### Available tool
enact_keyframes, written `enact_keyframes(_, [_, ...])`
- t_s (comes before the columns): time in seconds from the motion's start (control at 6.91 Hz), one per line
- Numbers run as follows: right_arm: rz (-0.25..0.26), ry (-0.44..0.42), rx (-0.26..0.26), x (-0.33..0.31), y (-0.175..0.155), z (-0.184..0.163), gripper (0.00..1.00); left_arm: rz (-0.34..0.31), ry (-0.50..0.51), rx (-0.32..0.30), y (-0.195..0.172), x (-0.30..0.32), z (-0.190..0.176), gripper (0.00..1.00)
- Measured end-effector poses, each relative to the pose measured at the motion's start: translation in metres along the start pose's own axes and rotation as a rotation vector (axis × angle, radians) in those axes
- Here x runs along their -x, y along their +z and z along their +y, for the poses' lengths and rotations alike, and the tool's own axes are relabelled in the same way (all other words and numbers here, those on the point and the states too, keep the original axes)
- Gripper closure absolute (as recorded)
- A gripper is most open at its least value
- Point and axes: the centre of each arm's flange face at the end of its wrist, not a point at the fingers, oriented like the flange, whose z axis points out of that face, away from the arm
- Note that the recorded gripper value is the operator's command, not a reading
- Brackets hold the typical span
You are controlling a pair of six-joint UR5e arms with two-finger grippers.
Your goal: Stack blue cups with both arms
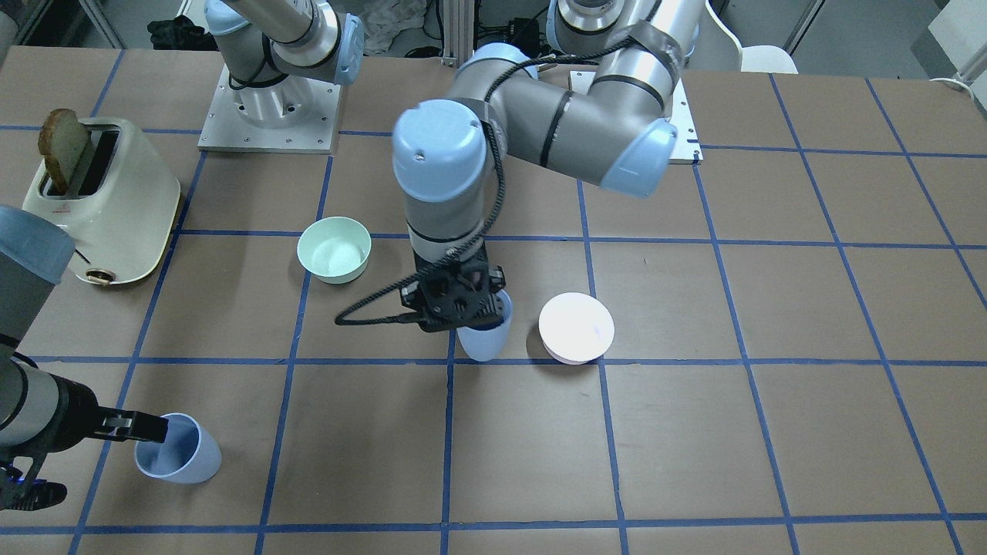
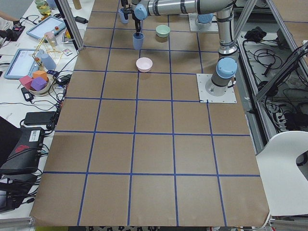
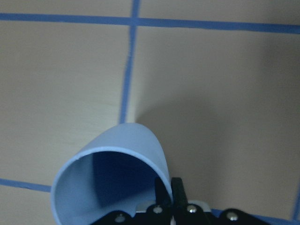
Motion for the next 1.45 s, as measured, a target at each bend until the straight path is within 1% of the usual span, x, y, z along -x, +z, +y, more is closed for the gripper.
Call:
enact_keyframes(0.14, [-0.003, 0.001, 0.013, 0.000, 0.008, 0.002, 0.00, -0.028, 0.005, 0.044, 0.017, -0.014, 0.033, 1.00])
enact_keyframes(0.29, [-0.019, 0.002, 0.016, 0.002, 0.012, 0.003, 0.19, -0.049, 0.004, 0.086, 0.035, -0.016, 0.053, 0.01])
enact_keyframes(0.43, [-0.055, 0.003, 0.012, 0.005, 0.015, 0.002, 0.58, -0.050, -0.001, 0.112, 0.045, -0.015, 0.062, 0.00])
enact_keyframes(0.58, [-0.085, 0.003, 0.010, 0.008, 0.018, 0.001, 0.86, -0.042, -0.006, 0.121, 0.047, -0.015, 0.064, 0.00])
enact_keyframes(0.72, [-0.097, 0.002, 0.011, 0.009, 0.021, 0.000, 1.00, -0.028, -0.012, 0.114, 0.041, -0.012, 0.061, 0.00])
enact_keyframes(0.87, [-0.102, 0.002, 0.012, 0.009, 0.022, -0.001, 1.00, -0.005, -0.027, 0.088, 0.021, -0.004, 0.050, 0.00])
enact_keyframes(1.01, [-0.103, 0.003, 0.009, 0.009, 0.021, -0.002, 1.00, 0.023, -0.048, 0.053, -0.014, 0.015, 0.028, 0.00])
enact_keyframes(1.16, [-0.102, 0.004, 0.002, 0.009, 0.016, -0.003, 1.00, 0.038, -0.028, 0.037, -0.054, 0.046, 0.002, 0.00])
enact_keyframes(1.3, [-0.100, 0.007, -0.010, 0.009, 0.008, -0.005, 1.00, 0.037, 0.059, 0.040, -0.097, 0.095, -0.025, 0.00])
enact_keyframes(1.45, [-0.099, 0.007, -0.020, 0.013, -0.004, -0.004, 1.00, 0.038, 0.124, 0.037, -0.134, 0.147, -0.043, 0.00])
